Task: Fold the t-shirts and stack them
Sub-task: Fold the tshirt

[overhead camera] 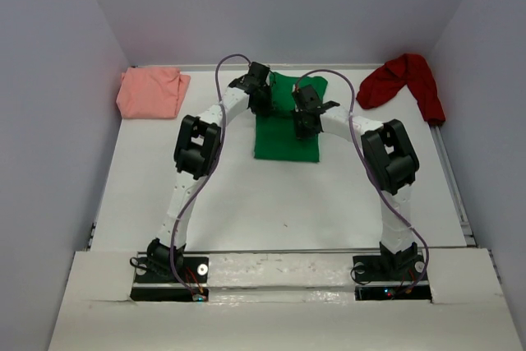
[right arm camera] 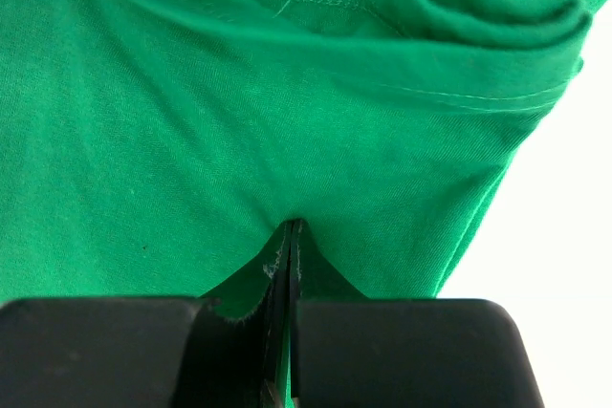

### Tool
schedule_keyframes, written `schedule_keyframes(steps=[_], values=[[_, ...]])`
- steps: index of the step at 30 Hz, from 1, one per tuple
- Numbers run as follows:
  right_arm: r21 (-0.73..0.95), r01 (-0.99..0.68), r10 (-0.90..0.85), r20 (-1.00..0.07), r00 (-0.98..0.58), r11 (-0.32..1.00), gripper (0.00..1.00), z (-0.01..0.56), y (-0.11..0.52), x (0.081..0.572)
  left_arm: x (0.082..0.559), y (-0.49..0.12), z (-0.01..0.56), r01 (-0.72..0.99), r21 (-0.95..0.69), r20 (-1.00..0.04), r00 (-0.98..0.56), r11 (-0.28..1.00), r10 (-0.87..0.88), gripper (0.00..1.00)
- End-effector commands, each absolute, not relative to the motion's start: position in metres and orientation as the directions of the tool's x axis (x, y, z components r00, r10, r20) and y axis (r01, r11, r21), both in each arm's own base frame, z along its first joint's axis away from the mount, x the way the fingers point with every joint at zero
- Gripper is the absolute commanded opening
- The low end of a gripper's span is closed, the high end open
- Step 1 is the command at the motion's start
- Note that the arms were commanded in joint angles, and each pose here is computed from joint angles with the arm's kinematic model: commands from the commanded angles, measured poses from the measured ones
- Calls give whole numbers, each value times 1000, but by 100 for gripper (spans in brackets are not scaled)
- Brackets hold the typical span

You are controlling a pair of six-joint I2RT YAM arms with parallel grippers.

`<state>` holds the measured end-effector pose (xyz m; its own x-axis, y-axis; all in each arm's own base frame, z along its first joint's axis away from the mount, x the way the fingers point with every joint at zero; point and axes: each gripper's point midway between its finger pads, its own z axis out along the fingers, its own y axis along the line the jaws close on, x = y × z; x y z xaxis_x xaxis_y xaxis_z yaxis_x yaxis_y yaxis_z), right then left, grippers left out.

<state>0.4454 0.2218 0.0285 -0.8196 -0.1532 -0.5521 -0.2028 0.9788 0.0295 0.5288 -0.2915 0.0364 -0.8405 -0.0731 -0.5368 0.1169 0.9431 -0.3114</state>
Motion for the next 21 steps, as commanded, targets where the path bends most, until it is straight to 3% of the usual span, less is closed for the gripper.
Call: schedule_keyframes(steps=[1,15,21], values=[[-7,-228,-210,-419,-883,974,0,-14,216,411,559,-283,50,130,-360,-578,-808,924,-112,0],[-30,-231,-225,-381,-897,973,0,-32,212,408,585,-328,164,357,-584,-697,-681,729,-224,0],[-50,-224,-225,-402,-888,973,0,-26,211,416,565,-304,187,250,-505,-722,-647,826,-245,0]])
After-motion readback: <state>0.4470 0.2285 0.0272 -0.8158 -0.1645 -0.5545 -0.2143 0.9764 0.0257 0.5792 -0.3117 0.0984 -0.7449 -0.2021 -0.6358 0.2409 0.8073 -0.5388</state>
